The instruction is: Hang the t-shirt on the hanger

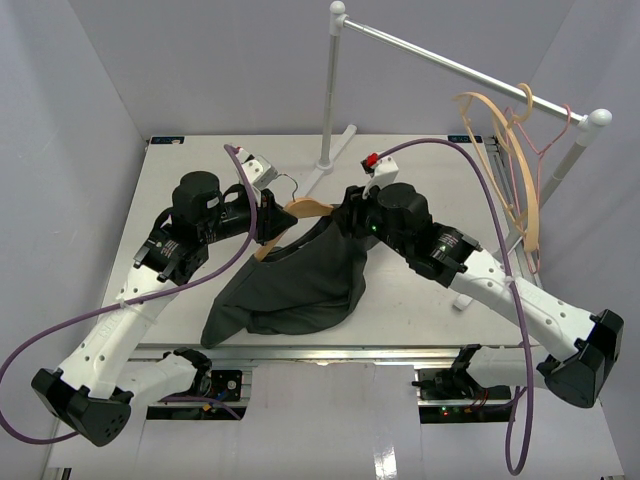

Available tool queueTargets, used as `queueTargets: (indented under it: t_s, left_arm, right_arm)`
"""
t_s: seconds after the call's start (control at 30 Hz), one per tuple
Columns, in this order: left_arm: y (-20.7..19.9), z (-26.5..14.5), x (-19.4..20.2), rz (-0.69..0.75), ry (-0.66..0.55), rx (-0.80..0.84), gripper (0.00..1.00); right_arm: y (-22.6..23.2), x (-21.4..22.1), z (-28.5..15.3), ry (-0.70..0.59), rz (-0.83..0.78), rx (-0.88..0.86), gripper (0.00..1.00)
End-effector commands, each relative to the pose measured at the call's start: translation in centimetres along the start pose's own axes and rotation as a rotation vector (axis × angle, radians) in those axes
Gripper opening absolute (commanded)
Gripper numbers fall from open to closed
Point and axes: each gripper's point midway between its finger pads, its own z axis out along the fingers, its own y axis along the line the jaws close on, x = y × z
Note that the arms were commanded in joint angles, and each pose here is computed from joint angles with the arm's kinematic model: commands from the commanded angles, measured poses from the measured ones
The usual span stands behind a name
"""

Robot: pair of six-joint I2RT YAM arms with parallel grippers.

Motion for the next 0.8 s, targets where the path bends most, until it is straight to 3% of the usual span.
queueTargets:
  t_s: [0.0, 0.13, 0.63, 0.7, 0.77]
  left_arm:
    - [-0.6, -0.7, -1.8, 0.023, -0.068, 0.009, 0.0]
    - [-0.6, -0.7, -1.6, 0.025, -0.066, 0.011, 0.0]
    - [0.2, 0.0, 1.2, 0.074, 0.026, 0.014, 0.0]
    - [0.0, 0.0, 1.1, 0.074, 0.026, 0.025, 0.0]
    - [-0.2, 0.0, 1.1, 0.076, 0.024, 0.031, 0.0]
  right_arm:
    - [0.3, -1.1, 1.1, -0.062, 0.048, 0.006, 0.41]
    - [-0.6, -0.8, 1.6, -0.052, 0.049, 0.065, 0.08]
    - [0.8, -3.5, 2.0, -0.027, -0.047, 0.041, 0.08]
    - [1.1, -3.3, 2.2, -0.014, -0.058, 0.021, 0.16]
    - [1.3, -2.8, 2.3, 0.007, -0.08, 0.006, 0.31]
